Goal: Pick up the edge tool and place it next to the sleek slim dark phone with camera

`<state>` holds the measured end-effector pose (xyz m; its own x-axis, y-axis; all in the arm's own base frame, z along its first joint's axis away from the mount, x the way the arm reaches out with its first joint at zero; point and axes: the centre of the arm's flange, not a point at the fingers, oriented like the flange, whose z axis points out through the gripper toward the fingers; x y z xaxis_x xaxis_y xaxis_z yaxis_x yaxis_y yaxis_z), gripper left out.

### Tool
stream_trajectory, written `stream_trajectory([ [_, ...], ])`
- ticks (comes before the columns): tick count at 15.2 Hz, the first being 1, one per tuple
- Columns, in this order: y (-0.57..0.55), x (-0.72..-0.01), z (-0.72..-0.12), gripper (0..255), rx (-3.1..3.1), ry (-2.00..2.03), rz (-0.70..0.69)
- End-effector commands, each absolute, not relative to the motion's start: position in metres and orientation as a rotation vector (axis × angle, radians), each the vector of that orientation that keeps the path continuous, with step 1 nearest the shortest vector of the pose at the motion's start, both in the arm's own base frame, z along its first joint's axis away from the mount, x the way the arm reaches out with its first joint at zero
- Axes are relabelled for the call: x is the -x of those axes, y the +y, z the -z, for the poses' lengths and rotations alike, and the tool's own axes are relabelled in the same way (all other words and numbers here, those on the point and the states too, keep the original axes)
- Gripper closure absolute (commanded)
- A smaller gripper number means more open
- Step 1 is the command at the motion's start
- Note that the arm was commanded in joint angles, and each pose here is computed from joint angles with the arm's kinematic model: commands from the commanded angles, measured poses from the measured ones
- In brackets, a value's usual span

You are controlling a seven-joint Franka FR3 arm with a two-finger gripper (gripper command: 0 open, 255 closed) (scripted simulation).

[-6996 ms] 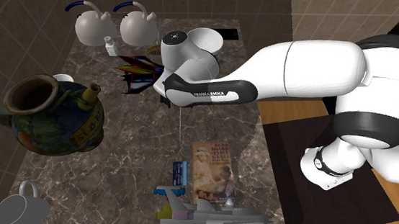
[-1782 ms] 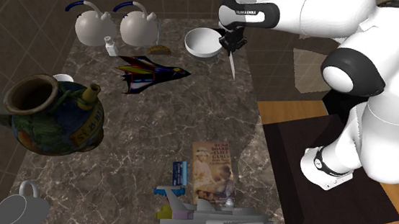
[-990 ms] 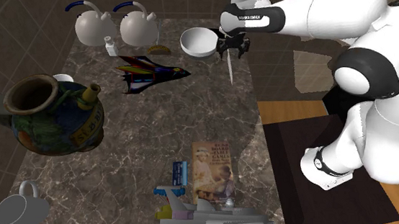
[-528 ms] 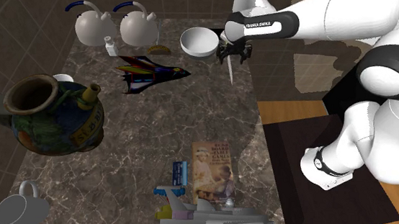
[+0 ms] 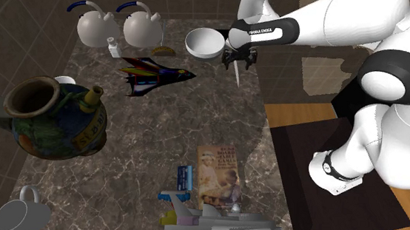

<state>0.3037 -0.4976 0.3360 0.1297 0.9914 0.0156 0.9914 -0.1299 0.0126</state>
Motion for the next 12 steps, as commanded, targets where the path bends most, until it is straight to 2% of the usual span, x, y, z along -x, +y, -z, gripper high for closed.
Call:
stream_trajectory([
  [1, -0.4975, -0.3037, -0.3358, 0, 2.361, -2.072, 0.031],
  [3, -0.4975, -0.3037, -0.3359, 0, 2.361, -2.072, 0.031],
  [4, -0.4975, -0.3037, -0.3359, 255, 2.361, -2.072, 0.031],
  [12, -0.4975, -0.3037, -0.3359, 255, 2.361, -2.072, 0.031],
])
